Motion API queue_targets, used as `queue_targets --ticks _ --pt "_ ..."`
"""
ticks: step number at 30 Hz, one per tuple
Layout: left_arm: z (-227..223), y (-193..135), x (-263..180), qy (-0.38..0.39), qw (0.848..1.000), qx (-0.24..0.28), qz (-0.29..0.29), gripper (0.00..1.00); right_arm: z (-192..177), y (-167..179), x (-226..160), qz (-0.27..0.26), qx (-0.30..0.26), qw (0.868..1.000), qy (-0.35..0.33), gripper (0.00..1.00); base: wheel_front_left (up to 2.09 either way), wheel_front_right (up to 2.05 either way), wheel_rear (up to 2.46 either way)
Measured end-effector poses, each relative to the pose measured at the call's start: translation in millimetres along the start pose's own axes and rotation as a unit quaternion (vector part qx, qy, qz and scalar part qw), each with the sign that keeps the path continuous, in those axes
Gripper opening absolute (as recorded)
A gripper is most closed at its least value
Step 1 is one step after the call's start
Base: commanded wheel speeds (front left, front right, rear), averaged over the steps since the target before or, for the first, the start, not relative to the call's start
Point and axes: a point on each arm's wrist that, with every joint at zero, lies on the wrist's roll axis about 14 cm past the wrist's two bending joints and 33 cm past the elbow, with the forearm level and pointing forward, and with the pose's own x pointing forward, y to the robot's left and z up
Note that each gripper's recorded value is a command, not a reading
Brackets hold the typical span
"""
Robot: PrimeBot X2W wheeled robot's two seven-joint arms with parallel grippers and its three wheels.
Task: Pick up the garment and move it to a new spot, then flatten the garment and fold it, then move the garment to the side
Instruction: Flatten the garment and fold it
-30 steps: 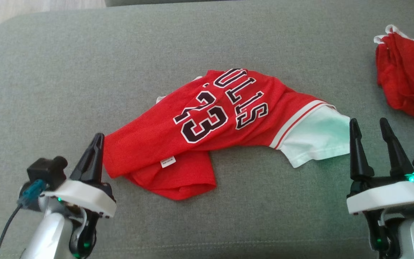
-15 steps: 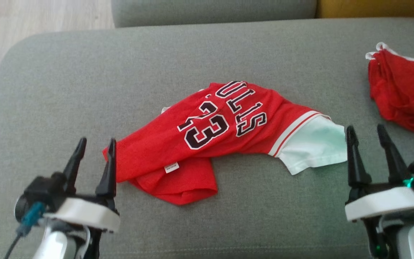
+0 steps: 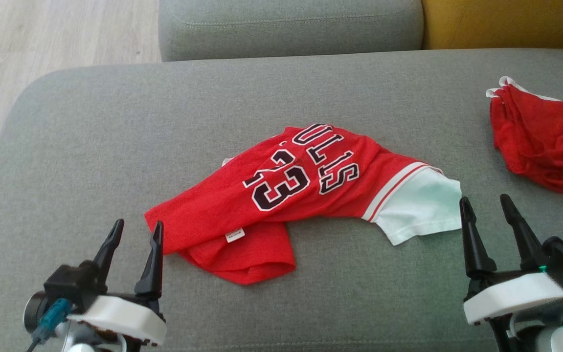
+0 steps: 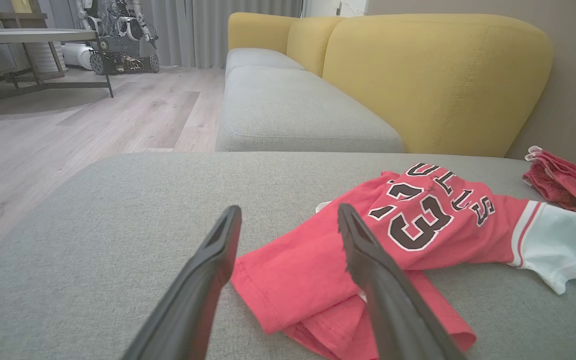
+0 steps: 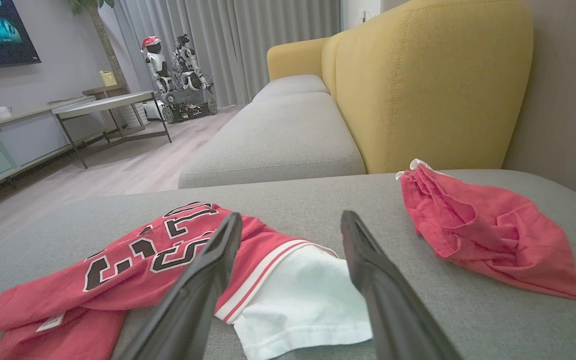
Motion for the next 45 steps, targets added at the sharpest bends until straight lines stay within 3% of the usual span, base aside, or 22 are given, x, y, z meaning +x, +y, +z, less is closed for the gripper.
queue_targets --ticks 14,21,25,31,37,39,45 --pt "-9.1 4.5 0.1 0.016 1.000 -0.001 0.004 1.00 -1.1 0.1 2.0 0.001 0.001 1.000 0.003 1.00 0.00 0.00 0.00" --pt "-28.9 0.6 12.4 0.063 0.997 -0.040 -0.011 1.00 -6.3 0.0 9.4 0.002 0.003 1.000 0.012 1.00 0.00 0.00 0.00" --pt "-48.6 3.3 40.6 0.117 0.991 -0.068 -0.019 1.00 -13.2 3.1 21.1 0.009 0.005 1.000 0.022 1.00 0.00 0.00 0.00" --pt "-109.6 12.7 34.3 0.224 0.969 -0.101 0.000 1.00 -18.2 -1.9 29.6 0.003 0.007 1.000 0.028 1.00 0.00 0.00 0.00" --pt "-130.5 16.2 40.1 0.257 0.957 -0.133 0.010 1.00 -27.2 -7.8 30.8 -0.006 0.009 0.999 0.037 1.00 0.00 0.00 0.00" --pt "-129.0 15.4 46.4 0.254 0.957 -0.144 0.007 0.00 -28.4 -8.8 32.2 -0.007 0.010 0.999 0.038 1.00 0.00 0.00 0.00" --pt "-121.8 18.4 53.9 0.219 0.967 -0.127 0.006 0.00 -27.9 -10.0 36.4 -0.008 0.011 0.999 0.034 1.00 0.00 0.00 0.00"
